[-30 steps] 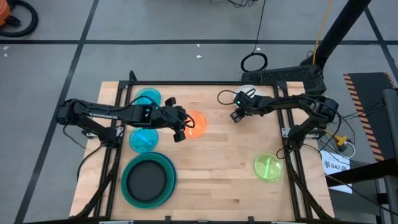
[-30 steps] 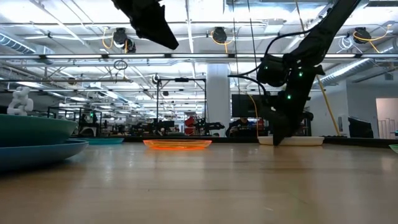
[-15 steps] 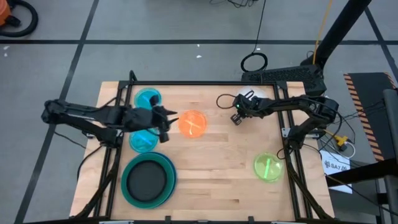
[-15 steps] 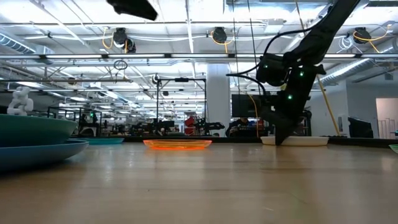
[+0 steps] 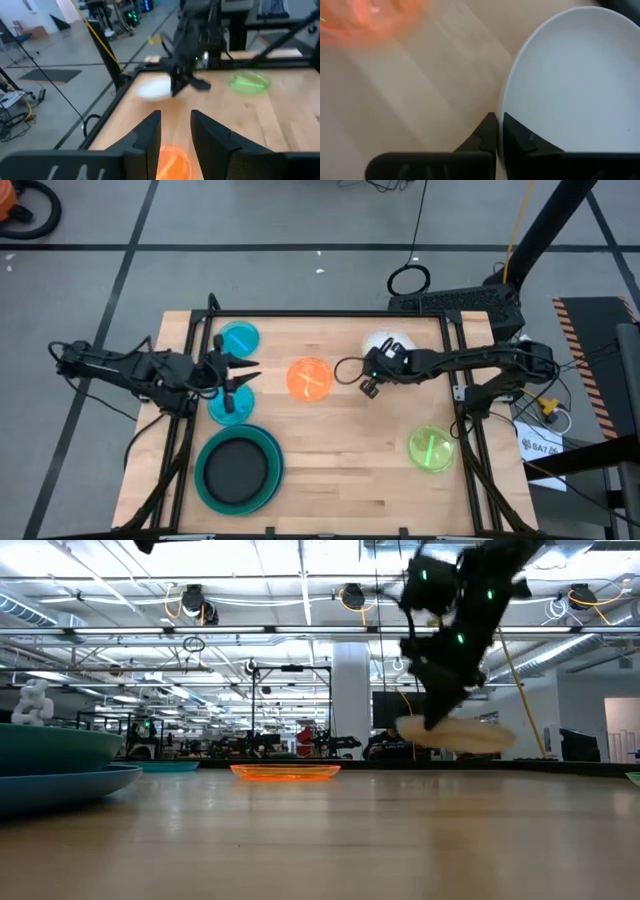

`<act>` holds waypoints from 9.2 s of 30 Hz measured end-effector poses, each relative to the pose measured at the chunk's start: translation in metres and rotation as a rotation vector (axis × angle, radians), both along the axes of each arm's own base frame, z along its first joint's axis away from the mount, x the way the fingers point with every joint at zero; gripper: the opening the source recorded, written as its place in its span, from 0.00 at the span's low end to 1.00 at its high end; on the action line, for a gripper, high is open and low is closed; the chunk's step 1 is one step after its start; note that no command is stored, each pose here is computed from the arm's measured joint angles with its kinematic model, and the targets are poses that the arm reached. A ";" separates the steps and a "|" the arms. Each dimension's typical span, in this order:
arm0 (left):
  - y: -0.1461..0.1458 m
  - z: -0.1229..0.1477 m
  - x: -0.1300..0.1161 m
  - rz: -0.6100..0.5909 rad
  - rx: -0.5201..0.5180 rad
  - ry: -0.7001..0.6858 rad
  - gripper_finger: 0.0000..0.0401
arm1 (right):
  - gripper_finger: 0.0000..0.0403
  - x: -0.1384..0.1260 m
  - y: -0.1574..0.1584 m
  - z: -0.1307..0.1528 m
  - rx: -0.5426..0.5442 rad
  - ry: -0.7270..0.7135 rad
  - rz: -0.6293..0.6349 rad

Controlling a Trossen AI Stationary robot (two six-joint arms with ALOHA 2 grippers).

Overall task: Stack plastic plates
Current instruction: Stack the white plate on top of the black plate, then stack the bottom light blue plate on top of the white plate

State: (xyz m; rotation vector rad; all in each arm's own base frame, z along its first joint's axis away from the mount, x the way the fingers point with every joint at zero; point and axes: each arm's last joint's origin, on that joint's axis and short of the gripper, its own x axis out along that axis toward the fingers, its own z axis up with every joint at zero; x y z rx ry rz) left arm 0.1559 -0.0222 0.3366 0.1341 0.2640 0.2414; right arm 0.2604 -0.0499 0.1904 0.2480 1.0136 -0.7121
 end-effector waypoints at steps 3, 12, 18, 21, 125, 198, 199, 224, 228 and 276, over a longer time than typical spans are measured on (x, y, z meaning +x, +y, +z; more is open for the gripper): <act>-0.002 -0.001 -0.008 -0.011 -0.038 0.011 0.28 | 0.01 0.017 0.021 0.024 -0.026 -0.095 0.045; -0.017 -0.006 -0.025 -0.135 -0.068 0.036 0.28 | 0.01 0.064 0.094 0.086 -0.101 -0.414 0.226; -0.019 -0.005 -0.038 -0.166 -0.109 0.010 0.28 | 0.01 0.106 0.143 0.093 -0.154 -0.457 0.386; -0.022 -0.007 -0.043 -0.184 -0.149 0.035 0.28 | 0.01 0.131 0.167 0.086 -0.193 -0.425 0.483; -0.064 -0.002 -0.081 -0.495 -0.165 -0.022 0.28 | 0.24 0.269 0.273 0.020 -0.074 -0.564 0.934; -0.064 -0.014 -0.033 0.091 -0.201 -0.067 0.28 | 0.04 0.069 0.076 0.067 -0.009 0.003 1.057; -0.062 -0.015 -0.030 0.114 -0.195 -0.066 0.28 | 0.03 0.061 0.074 0.065 -0.025 -0.027 1.053; -0.001 -0.050 0.078 0.346 -0.259 0.038 0.28 | 0.03 -0.082 0.036 0.101 -0.516 -0.465 0.891; 0.012 -0.056 0.088 0.347 -0.294 0.054 0.28 | 0.03 -0.100 0.036 0.096 -0.532 -0.491 0.877; 0.117 -0.158 0.138 0.256 -0.416 0.423 0.28 | 0.03 -0.147 0.039 0.091 -0.583 -0.630 0.798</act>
